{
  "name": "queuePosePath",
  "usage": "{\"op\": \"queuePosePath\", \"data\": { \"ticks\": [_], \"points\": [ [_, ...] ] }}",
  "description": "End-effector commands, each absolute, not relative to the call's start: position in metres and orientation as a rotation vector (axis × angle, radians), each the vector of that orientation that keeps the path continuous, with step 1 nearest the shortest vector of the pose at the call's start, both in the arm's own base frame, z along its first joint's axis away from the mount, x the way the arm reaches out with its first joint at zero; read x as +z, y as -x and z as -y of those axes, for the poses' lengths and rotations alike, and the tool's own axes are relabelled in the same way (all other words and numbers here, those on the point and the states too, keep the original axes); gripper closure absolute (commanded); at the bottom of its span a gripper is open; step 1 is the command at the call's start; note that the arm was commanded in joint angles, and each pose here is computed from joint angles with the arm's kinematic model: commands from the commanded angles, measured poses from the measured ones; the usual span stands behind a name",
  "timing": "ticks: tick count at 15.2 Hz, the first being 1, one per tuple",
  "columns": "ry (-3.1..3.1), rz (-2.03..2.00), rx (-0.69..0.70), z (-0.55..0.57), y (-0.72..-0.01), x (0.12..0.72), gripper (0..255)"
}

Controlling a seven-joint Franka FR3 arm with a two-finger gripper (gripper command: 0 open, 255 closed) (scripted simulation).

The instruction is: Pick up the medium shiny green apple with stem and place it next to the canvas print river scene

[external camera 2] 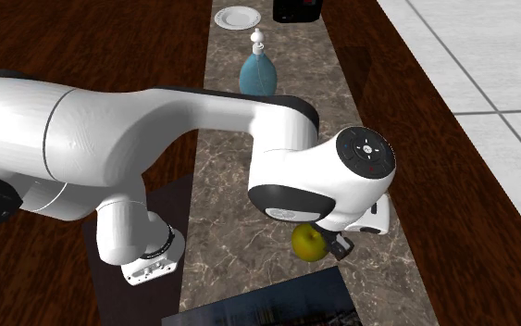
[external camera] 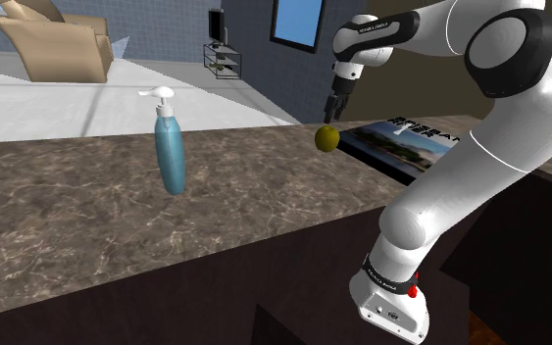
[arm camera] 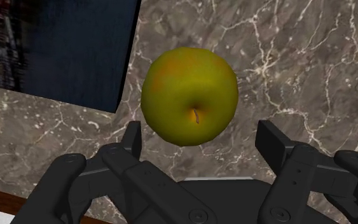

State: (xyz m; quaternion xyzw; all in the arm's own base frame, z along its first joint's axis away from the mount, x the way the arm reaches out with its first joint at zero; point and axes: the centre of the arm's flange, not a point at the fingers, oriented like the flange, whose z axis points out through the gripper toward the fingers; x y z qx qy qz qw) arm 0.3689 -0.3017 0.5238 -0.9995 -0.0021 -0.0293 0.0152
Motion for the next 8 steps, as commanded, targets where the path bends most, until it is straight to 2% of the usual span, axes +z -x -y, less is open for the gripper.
{"op": "queuePosePath", "data": {
  "ticks": [1,5,8],
  "points": [
    [3.11,0.006,-0.091,0.302,-0.369,0.524,0],
    [3.11,0.006,-0.091,0.303,-0.366,0.574,0],
    [3.11,0.006,-0.091,0.303,-0.366,0.574,0]
  ]
}}
